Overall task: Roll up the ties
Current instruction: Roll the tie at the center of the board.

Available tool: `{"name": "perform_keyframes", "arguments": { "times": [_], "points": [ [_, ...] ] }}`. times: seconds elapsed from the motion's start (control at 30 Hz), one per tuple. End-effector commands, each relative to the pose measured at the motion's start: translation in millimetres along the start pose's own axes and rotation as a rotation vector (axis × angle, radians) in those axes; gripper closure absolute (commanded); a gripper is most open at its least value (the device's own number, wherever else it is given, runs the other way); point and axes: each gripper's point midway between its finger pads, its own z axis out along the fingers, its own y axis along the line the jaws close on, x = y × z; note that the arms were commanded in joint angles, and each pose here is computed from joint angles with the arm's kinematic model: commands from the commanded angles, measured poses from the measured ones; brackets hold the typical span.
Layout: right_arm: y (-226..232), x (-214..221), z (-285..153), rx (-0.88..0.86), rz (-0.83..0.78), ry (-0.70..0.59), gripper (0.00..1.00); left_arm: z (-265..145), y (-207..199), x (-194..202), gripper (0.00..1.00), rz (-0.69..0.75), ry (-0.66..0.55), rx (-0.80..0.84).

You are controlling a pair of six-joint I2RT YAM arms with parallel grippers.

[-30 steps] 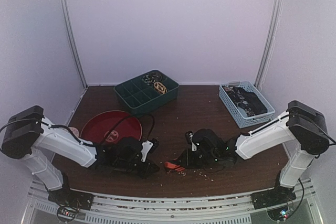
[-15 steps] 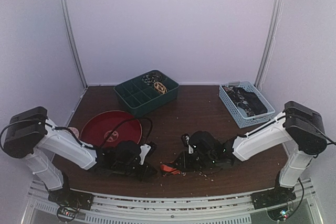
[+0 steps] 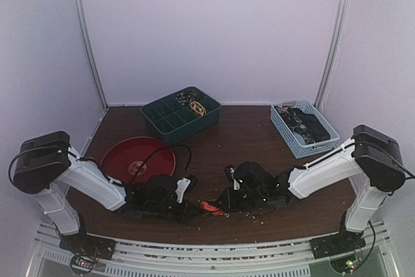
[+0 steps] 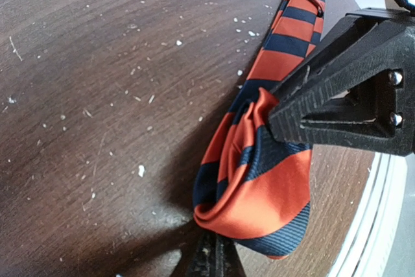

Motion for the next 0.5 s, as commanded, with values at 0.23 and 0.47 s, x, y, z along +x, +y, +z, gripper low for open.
{"name": "perform_keyframes", "arguments": {
  "times": [0.23,0.47],
  "points": [
    [-15.8,-1.6,-9.3,0.034,-0.009,-0.021,0.77,-2.0,-24.2,-33.5,1.0,0.02,-0.083,0.068],
    [-16.7,-4.4,-10.9,0.041,-0.028,-0.032,0.84,-0.1,-36.9,-45.2,1.0,0.045,-0.092,0.098]
  ]
}}
